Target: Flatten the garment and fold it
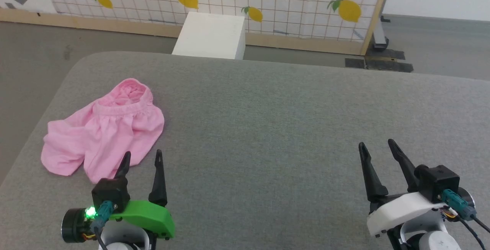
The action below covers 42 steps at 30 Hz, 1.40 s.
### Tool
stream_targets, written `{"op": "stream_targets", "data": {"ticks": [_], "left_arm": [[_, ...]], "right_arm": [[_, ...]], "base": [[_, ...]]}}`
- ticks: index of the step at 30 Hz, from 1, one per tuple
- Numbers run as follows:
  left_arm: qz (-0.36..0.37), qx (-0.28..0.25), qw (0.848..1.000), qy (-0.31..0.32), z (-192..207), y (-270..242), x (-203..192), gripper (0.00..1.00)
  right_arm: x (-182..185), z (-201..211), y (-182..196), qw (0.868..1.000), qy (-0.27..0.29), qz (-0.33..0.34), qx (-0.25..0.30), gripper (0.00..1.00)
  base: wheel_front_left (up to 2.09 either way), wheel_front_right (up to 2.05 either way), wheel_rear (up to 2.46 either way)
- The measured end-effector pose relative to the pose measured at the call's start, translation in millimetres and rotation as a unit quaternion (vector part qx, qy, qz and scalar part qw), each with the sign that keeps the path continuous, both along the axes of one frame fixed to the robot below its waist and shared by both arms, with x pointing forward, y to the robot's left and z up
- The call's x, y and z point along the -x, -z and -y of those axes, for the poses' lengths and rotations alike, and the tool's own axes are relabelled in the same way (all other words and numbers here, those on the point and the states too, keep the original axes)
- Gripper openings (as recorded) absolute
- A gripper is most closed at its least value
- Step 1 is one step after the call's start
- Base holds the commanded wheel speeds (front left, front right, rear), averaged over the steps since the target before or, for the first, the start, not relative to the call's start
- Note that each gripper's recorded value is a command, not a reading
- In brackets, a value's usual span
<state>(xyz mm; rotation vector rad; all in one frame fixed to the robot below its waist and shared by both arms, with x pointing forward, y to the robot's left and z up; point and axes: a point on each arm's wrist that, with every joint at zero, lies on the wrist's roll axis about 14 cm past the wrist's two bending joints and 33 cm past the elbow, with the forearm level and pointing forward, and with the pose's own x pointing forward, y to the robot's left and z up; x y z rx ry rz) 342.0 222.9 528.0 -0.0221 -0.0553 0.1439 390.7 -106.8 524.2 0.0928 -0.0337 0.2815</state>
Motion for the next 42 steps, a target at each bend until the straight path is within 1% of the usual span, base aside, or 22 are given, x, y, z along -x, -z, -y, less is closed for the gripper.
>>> {"op": "stream_targets", "data": {"ticks": [16,42], "left_arm": [[0.01,0.005,0.999,-0.046,-25.1,0.7,24.8,1.0],[0.023,0.026,0.993,-0.11,-55.9,6.1,59.9,1.0]], "right_arm": [[-4.7,-29.4,0.0,0.999,-0.04,0.002,-0.022,1.0],[-8.0,-67.9,13.3,0.994,-0.09,-0.015,-0.055,1.0]], "base": [[0.0,0.0,0.0],[0.0,0.0,0.0]]}}
